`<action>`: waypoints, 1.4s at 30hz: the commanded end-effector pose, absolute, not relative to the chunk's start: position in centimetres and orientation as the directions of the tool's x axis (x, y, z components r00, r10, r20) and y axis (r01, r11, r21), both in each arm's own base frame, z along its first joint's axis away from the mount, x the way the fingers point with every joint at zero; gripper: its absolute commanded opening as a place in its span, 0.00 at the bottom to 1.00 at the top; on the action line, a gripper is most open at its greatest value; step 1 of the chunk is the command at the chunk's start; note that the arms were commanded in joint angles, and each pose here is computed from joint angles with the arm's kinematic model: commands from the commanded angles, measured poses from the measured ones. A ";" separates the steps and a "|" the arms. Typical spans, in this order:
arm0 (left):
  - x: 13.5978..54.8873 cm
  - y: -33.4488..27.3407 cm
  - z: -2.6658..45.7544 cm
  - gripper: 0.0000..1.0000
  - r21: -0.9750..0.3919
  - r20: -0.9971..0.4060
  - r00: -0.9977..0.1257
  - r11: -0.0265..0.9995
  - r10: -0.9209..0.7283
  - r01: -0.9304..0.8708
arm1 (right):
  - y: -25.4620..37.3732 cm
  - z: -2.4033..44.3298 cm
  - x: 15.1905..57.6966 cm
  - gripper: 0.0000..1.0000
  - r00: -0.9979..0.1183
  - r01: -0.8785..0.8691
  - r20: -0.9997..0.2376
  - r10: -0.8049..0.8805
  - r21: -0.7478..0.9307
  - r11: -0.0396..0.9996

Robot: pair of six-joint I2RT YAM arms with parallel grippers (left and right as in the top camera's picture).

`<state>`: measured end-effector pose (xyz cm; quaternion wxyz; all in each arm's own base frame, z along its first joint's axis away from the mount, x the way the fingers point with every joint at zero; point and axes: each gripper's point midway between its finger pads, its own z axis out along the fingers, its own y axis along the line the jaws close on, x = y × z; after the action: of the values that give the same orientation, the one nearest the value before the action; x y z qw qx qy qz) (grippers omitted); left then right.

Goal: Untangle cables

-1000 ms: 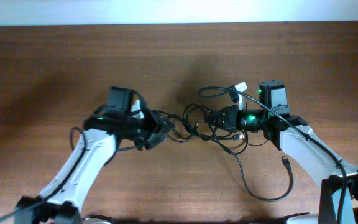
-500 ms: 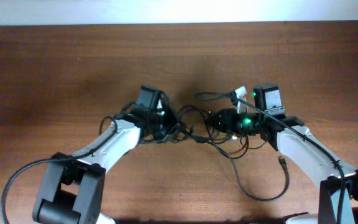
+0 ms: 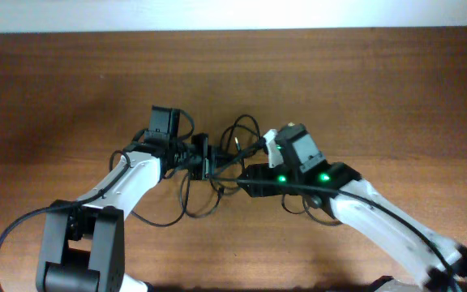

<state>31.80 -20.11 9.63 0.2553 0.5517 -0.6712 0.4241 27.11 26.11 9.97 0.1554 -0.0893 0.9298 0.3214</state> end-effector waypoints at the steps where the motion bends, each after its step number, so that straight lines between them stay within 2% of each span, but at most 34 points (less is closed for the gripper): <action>1: 31.1 -20.9 10.8 0.00 -0.254 0.867 -0.248 0.045 -0.432 -0.966 | 26.4 9.0 29.2 0.51 -0.922 -0.258 -0.387 -0.030 0.553 0.792; 2: 31.0 -20.9 10.8 0.00 -0.266 0.863 -0.262 0.051 -0.431 -0.962 | 26.8 9.5 29.7 0.49 -0.910 -0.274 -0.413 -0.023 0.559 0.782; 4: 31.0 -20.9 10.8 0.00 -0.287 0.857 -0.285 0.062 -0.430 -0.956 | 25.6 9.4 31.3 0.12 -0.885 -0.248 -0.466 0.015 0.498 0.831; 5: 31.1 -20.8 10.8 0.00 -0.337 0.839 -0.338 0.082 -0.427 -0.938 | 23.7 8.4 31.7 0.04 -0.887 -0.189 -0.461 0.034 0.429 0.883; 6: 31.6 -20.2 10.8 0.00 -0.422 0.799 -0.425 0.108 -0.424 -0.900 | 22.4 7.7 31.7 0.04 -0.900 -0.128 -0.430 0.069 0.413 0.902; 7: 33.1 -19.1 11.2 0.00 -0.638 0.646 -0.643 0.172 -0.412 -0.751 | 20.6 7.1 31.7 0.04 -0.916 -0.036 -0.377 0.134 0.411 0.911; 8: 34.8 -17.9 12.2 0.00 -0.827 0.414 -0.830 0.228 -0.373 -0.515 | 18.6 6.5 31.8 0.04 -0.927 0.039 -0.326 0.187 0.412 0.910; 10: 34.9 -17.4 14.2 0.00 -0.945 0.170 -0.954 0.233 -0.248 -0.229 | 16.7 6.0 31.7 0.04 -0.933 0.103 -0.274 0.232 0.413 0.905; 12: 33.8 -17.8 15.5 0.03 -0.977 0.057 -0.987 0.193 -0.148 -0.085 | 15.3 5.6 31.4 0.04 -0.935 0.149 -0.243 0.258 0.391 0.908; 13: 33.6 -17.9 15.7 0.08 -0.981 0.037 -0.991 0.182 -0.130 -0.060 | 15.0 5.5 31.3 0.04 -0.935 0.158 -0.236 0.263 0.387 0.908; 15: 33.4 -17.9 15.9 0.00 -0.984 0.023 -0.993 0.173 -0.116 -0.043 | 15.3 5.5 31.0 0.04 -0.940 0.156 -0.223 0.259 0.394 0.906; 18: 34.1 -17.7 15.0 0.00 -0.930 0.287 -0.933 0.171 -0.219 -0.327 | 15.1 5.1 30.0 0.04 -0.951 0.168 -0.181 0.252 0.382 0.909; 19: 34.5 -17.5 14.5 0.00 -0.909 0.327 -0.909 0.176 -0.258 -0.377 | 15.3 5.0 29.5 0.04 -0.957 0.170 -0.155 0.246 0.390 0.905; 20: 35.5 -16.9 13.5 0.06 -0.906 0.277 -0.904 0.226 -0.325 -0.358 | 16.1 5.2 28.8 0.04 -0.971 0.129 -0.129 0.201 0.425 0.896; 21: 36.3 -16.3 12.4 0.27 -0.902 0.204 -0.904 0.286 -0.375 -0.322 | 17.7 5.8 28.0 0.04 -0.987 0.051 -0.110 0.121 0.496 0.867; 22: 37.1 -15.7 11.2 0.99 -0.887 0.100 -0.905 0.376 -0.413 -0.269 | 18.4 6.2 27.6 0.17 -0.991 0.030 -0.094 0.095 0.536 0.844; 23: 37.2 -15.6 10.4 0.99 -0.868 0.069 -0.903 0.421 -0.425 -0.265 | 19.1 6.6 27.2 0.27 -0.994 0.024 -0.077 0.083 0.571 0.821; 24: 36.9 -15.4 8.9 0.99 -0.821 0.061 -0.889 0.484 -0.454 -0.303 | 19.6 7.5 27.0 0.45 -0.995 0.017 -0.065 0.071 0.602 0.798; 25: 35.7 -15.0 6.7 0.99 -0.733 0.071 -0.872 0.567 -0.484 -0.374 | 19.7 8.7 27.0 0.69 -0.995 0.014 -0.070 0.070 0.604 0.797; 26: 35.2 -15.8 6.6 1.00 -0.729 0.077 -0.882 0.577 -0.465 -0.368 | 19.6 9.8 27.0 0.77 -0.994 0.002 -0.085 0.068 0.608 0.794; 27: 34.7 -17.0 6.7 0.75 -0.735 0.081 -0.898 0.582 -0.432 -0.346 | 19.5 11.2 27.3 0.84 -0.990 -0.013 -0.117 0.073 0.608 0.794; 29: 33.3 -20.2 7.0 0.69 -0.748 0.049 -0.942 0.613 -0.331 -0.254 | 17.6 13.1 27.9 0.87 -0.975 -0.004 -0.191 0.111 0.518 0.856; 30: 32.7 -23.5 7.8 0.73 -0.767 -0.112 -0.979 0.641 -0.171 -0.024 | 14.7 15.1 28.1 0.92 -0.954 0.035 -0.260 0.147 0.394 0.919; 31: 32.3 -24.7 7.7 0.88 -0.751 -0.157 -0.979 0.659 -0.133 0.030 | 13.0 16.6 28.1 0.96 -0.939 0.063 -0.300 0.167 0.326 0.943; 32: 31.6 -26.2 7.3 0.91 -0.721 -0.192 -0.976 0.689 -0.102 0.070 | 10.3 19.8 28.0 1.00 -0.900 0.135 -0.370 0.232 0.269 0.954; 34: 30.2 -27.3 6.0 0.89 -0.600 -0.231 -0.970 0.796 -0.078 0.078 | 7.3 24.4 27.6 0.99 -0.815 0.186 -0.480 0.323 0.312 0.932; 35: 30.1 -27.1 5.7 0.74 -0.498 -0.283 -0.959 0.859 -0.034 0.116 | 6.6 25.3 27.2 0.99 -0.792 0.197 -0.504 0.346 0.325 0.925; 36: 30.5 -27.2 6.2 0.65 -0.393 -0.390 -0.914 0.877 0.114 0.277 | 6.0 26.0 26.7 0.99 -0.775 0.198 -0.523 0.354 0.330 0.923; 37: 30.9 -27.9 6.9 0.64 -0.176 -0.530 -0.737 0.796 0.420 0.579 | 5.5 26.3 26.3 0.98 -0.767 0.209 -0.532 0.359 0.321 0.924; 38: 30.9 -28.1 6.9 0.63 -0.040 -0.555 -0.598 0.699 0.578 0.714 | 5.3 26.3 26.1 0.98 -0.768 0.205 -0.537 0.349 0.309 0.928; 39: 30.6 -28.4 6.9 0.54 0.063 -0.550 -0.480 0.607 0.683 0.792 | 5.2 26.2 26.0 0.99 -0.775 0.198 -0.536 0.335 0.298 0.934; 40: 30.9 -28.1 6.9 0.45 0.136 -0.536 -0.431 0.578 0.726 0.804 | 5.3 25.9 26.1 0.99 -0.781 0.197 -0.531 0.330 0.292 0.936; 41: 30.8 -28.0 6.8 0.31 0.149 -0.528 -0.431 0.579 0.732 0.802 | 5.3 25.9 26.2 0.99 -0.785 0.184 -0.535 0.313 0.281 0.942; 42: 30.5 -27.9 6.5 0.29 0.154 -0.514 -0.420 0.562 0.748 0.812 | 5.2 25.8 26.3 0.99 -0.787 0.180 -0.537 0.303 0.270 0.946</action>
<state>29.91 -28.39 5.74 -0.2542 -0.4128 -0.8686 0.1030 25.91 5.77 25.53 0.2915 0.1335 0.9399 0.1175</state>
